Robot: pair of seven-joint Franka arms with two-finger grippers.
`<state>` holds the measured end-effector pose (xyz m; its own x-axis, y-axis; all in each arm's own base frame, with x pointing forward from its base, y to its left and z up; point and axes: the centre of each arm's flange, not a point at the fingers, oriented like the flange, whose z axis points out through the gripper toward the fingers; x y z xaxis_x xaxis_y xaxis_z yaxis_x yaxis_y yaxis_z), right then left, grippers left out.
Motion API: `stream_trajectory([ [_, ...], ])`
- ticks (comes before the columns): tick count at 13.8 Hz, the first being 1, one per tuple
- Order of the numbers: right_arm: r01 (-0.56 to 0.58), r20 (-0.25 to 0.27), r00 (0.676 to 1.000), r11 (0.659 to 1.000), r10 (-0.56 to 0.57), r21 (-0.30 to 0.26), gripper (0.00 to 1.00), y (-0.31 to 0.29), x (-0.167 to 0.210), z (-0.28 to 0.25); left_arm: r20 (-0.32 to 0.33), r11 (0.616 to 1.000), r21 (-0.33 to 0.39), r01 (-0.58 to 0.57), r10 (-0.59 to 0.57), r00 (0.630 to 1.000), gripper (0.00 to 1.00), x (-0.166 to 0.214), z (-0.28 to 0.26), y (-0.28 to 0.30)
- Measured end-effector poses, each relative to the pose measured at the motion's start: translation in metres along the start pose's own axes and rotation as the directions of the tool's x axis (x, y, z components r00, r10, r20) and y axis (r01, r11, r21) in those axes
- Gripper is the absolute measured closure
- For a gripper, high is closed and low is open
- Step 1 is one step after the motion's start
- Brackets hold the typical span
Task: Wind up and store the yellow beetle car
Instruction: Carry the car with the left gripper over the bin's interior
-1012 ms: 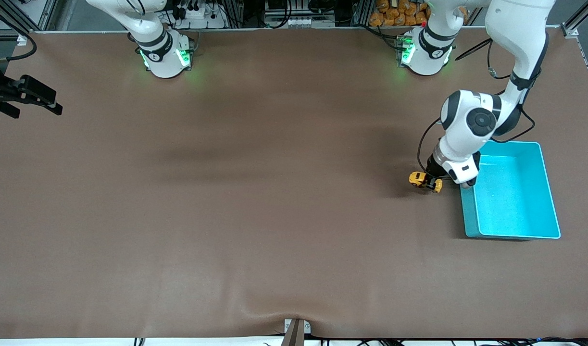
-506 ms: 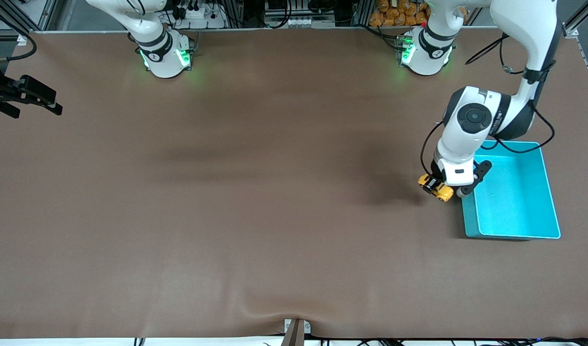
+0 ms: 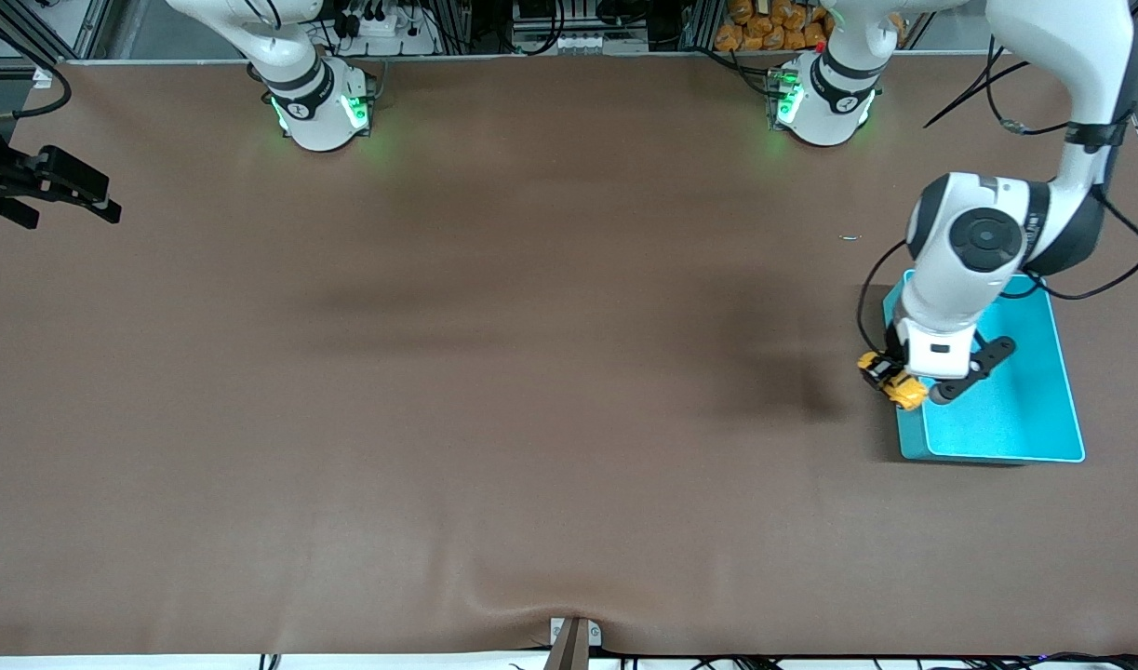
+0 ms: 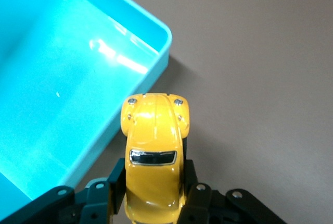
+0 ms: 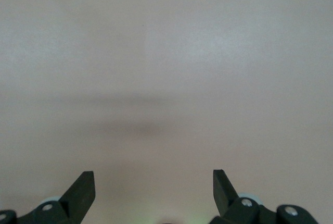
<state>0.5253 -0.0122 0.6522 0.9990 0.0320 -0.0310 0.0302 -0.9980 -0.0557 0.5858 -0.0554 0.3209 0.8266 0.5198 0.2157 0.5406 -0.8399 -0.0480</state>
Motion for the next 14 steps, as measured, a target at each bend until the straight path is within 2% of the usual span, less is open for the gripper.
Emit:
stream_trajectory([
  [4,-0.001,0.0,1.0,1.0,0.001,0.0,0.0,0.0,0.0,0.0,0.029,0.991,0.022,-0.134,0.134,0.991,0.53,0.024,-0.009,-0.017],
  [7,-0.001,0.0,1.0,1.0,0.001,0.0,0.0,0.0,0.0,0.0,0.067,0.967,0.025,-0.254,0.252,0.965,0.53,0.048,-0.013,-0.043],
  [12,-0.001,0.0,1.0,1.0,0.001,0.0,0.0,0.0,0.0,0.0,0.108,0.926,0.007,-0.378,0.375,0.921,0.53,0.078,0.004,-0.099],
  [14,-0.001,0.0,1.0,1.0,0.001,0.0,0.0,0.0,0.0,0.0,0.119,0.913,-0.025,-0.408,0.408,0.905,0.53,0.088,0.012,-0.115],
])
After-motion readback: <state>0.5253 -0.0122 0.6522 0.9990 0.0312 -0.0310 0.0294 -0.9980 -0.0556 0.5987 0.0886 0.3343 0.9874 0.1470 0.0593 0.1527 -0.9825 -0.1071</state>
